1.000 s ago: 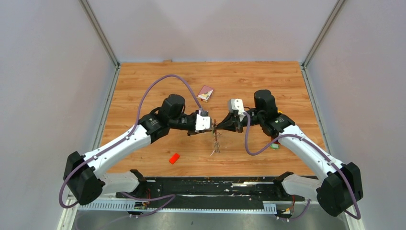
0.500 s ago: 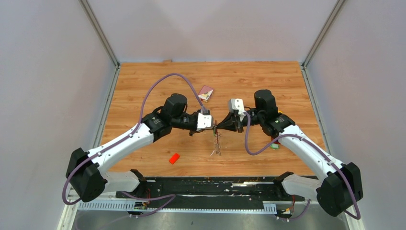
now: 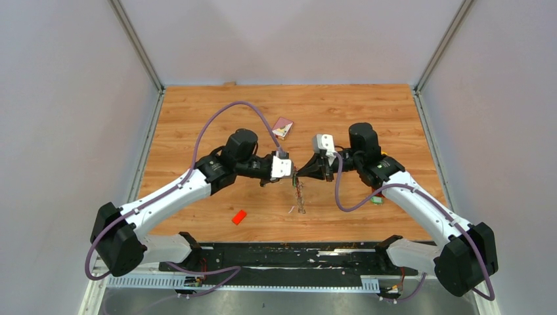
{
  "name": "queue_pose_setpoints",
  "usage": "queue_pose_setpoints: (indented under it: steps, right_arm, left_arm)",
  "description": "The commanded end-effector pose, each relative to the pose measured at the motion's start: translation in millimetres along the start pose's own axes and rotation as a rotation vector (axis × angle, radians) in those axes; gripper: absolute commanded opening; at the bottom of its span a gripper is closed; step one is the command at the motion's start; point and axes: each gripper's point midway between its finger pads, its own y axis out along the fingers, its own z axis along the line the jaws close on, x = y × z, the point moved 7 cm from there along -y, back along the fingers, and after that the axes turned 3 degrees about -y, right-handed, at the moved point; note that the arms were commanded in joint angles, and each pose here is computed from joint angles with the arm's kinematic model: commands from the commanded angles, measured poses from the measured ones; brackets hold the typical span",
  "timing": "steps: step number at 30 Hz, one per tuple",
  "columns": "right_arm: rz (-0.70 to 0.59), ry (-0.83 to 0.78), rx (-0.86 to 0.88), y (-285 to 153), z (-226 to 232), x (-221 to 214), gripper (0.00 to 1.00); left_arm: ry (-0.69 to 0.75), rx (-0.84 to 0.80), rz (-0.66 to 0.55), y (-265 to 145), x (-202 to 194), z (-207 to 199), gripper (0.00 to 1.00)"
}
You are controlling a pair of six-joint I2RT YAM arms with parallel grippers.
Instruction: Put the keys on the keyring
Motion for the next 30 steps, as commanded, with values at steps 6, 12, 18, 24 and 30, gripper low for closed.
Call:
queue_pose_setpoints:
  steps: [6, 12, 18, 24, 30]
  right_arm:
    - [-0.034, -0.059, -0.065, -4, -11, 20, 0.0]
    - [-0.031, -0.029, -0.1, -3, -15, 19, 0.0]
    - [-0.025, 0.017, -0.158, -3, -21, 18, 0.0]
    - [-0.023, 0.061, -0.209, -2, -26, 14, 0.0]
    - [-0.024, 0.096, -0.263, -2, -31, 13, 0.0]
  left_arm:
    - [0.052, -0.006, 0.032, 4, -1, -7, 0.0]
    - [0.092, 0.013, 0.063, 7, -1, -9, 0.0]
    - [0.14, 0.043, 0.093, 8, -2, -10, 0.0]
    - [0.166, 0.086, 0.111, 11, 2, -7, 0.0]
    - [0.197, 0.101, 0.126, 15, 4, -8, 0.0]
